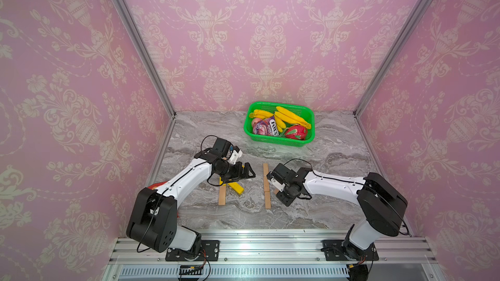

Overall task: Assemble the letter k with building blocks
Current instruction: Assemble the building block at the center of the board.

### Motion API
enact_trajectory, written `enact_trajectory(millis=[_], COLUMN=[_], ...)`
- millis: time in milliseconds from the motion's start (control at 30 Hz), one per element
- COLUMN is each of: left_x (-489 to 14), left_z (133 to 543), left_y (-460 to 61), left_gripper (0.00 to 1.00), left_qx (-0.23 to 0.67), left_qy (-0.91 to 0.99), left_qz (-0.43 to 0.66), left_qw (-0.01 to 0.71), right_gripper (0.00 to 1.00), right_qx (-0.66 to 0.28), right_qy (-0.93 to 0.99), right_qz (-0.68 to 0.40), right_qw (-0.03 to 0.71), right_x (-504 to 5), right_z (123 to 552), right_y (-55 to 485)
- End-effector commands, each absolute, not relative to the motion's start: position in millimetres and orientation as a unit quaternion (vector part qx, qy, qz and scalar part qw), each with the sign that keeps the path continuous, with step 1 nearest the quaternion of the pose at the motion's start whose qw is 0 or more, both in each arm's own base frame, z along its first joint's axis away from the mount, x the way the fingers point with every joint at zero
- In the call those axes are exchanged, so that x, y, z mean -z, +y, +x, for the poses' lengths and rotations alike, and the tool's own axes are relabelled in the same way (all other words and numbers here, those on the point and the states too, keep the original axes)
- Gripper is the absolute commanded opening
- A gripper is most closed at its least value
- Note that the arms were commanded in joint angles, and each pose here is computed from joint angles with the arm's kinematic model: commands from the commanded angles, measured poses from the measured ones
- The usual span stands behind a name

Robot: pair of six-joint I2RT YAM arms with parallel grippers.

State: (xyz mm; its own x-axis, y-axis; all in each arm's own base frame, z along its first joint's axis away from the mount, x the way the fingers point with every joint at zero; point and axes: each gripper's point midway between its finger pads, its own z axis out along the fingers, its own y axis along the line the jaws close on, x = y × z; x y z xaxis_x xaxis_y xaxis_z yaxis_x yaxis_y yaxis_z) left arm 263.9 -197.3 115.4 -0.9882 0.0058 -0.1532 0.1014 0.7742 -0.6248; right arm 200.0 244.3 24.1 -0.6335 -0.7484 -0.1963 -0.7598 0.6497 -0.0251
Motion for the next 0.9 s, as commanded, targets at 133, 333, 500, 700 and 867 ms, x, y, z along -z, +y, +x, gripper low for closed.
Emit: enact_trajectory(millis=[133, 333, 500, 700, 867], left_x=[-117, -115, -115, -114, -114], left_z=[269, 269, 270, 270, 269], left_y=[-198, -198, -199, -200, -200], left_gripper=[0.99, 0.99, 0.99, 0.99, 0.99], left_qx=[0.341, 0.340, 0.341, 0.345, 0.344], left_qy=[0.937, 0.938, 0.938, 0.936, 0.937], left_qz=[0.021, 0.021, 0.020, 0.022, 0.024], left_qw=[0.069, 0.066, 0.064, 0.060, 0.058], right_gripper=[0.40, 0.32, 0.30, 0.29, 0.28], right_qx=[-0.025, -0.020, -0.013, -0.023, -0.027], right_qy=[0.906, 0.905, 0.901, 0.894, 0.890], right_qz=[-0.412, -0.415, -0.425, -0.437, -0.447], right_qw=[0.090, 0.086, 0.089, 0.094, 0.090], right_x=[-25, -23, -24, -27, -25], right_z=[195, 195, 199, 203, 202], right_y=[239, 239, 240, 249, 252])
